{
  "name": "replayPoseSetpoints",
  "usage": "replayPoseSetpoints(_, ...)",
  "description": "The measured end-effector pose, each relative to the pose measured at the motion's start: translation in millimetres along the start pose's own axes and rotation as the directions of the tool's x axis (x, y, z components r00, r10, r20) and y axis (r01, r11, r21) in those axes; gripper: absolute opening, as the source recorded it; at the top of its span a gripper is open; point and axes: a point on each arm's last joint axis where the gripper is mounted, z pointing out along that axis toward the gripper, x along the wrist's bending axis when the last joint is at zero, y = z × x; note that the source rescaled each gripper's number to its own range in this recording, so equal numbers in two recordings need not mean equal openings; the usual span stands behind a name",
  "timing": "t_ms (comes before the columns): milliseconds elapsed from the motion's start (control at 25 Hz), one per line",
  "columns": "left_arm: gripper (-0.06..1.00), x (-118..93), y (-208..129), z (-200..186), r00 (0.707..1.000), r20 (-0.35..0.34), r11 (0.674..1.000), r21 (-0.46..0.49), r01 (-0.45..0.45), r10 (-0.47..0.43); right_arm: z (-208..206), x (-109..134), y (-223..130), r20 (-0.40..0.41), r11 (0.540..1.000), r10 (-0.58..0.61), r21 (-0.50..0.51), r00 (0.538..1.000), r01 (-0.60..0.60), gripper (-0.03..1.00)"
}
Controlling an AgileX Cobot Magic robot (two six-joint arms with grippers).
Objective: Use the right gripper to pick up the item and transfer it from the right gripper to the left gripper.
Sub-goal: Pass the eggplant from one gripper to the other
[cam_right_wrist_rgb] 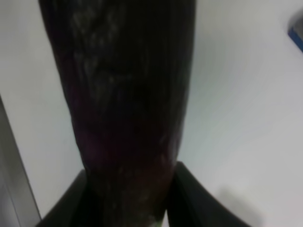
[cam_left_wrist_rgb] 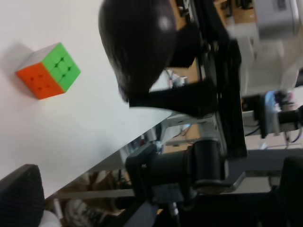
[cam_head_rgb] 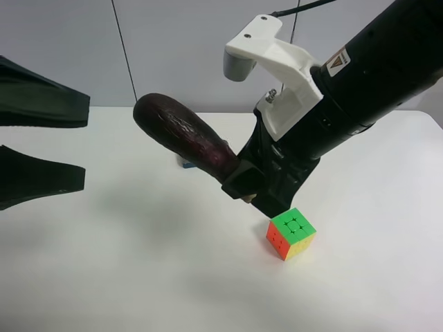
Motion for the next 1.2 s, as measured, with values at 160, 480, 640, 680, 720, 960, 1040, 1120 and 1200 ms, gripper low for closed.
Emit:
replayPoseSetpoints(160,1.0,6.1,6.6,6.2,0.999,0.014,0.999,0.011,0.035,-0.035,0.0,0.7,0.8,-0.008,1.0,-0.012,-0.009,1.0,0.011,0.0)
replayPoseSetpoints(480,1.0,13.3,13.8,17.8,0.998,0.033,0.997,0.048,0.06,-0.062,-0.1,1.4,1.4,-0.016,1.0,-0.009,-0.016,1.0,0.009,0.0)
replayPoseSetpoints(640,1.0,17.4,18.7,23.6,0.996,0.054,0.996,0.048,0.075,-0.077,-0.1,1.4,1.5,-0.016,1.0,-0.012,-0.016,1.0,0.011,0.0)
replayPoseSetpoints(680,1.0,17.9,19.8,24.4,0.995,0.06,0.996,0.044,0.077,-0.079,-0.1,1.4,1.5,-0.016,1.0,-0.012,-0.016,1.0,0.011,0.0)
replayPoseSetpoints(720,1.0,18.6,21.0,25.4,0.994,0.066,0.996,0.042,0.082,-0.085,-0.1,1.4,1.5,-0.016,1.0,-0.012,-0.016,1.0,0.012,0.0)
replayPoseSetpoints(960,1.0,25.0,25.4,30.7,0.992,0.068,0.994,0.047,0.102,-0.105,-0.2,3.0,2.9,-0.033,0.999,-0.022,-0.032,0.999,0.021,0.0)
replayPoseSetpoints(1040,1.0,27.6,27.2,32.8,0.99,0.07,0.991,0.048,0.121,-0.124,-0.2,3.9,3.8,-0.043,0.999,-0.024,-0.042,0.999,0.023,0.0)
replayPoseSetpoints(1120,1.0,28.5,28.8,33.9,0.989,0.077,0.991,0.041,0.126,-0.128,-0.3,4.0,3.9,-0.044,0.999,-0.024,-0.043,0.999,0.023,0.0)
replayPoseSetpoints(1200,1.0,27.8,29.8,34.0,0.988,0.088,0.992,0.032,0.121,-0.123,-0.3,4.1,4.0,-0.045,0.999,-0.027,-0.044,0.999,0.025,0.0)
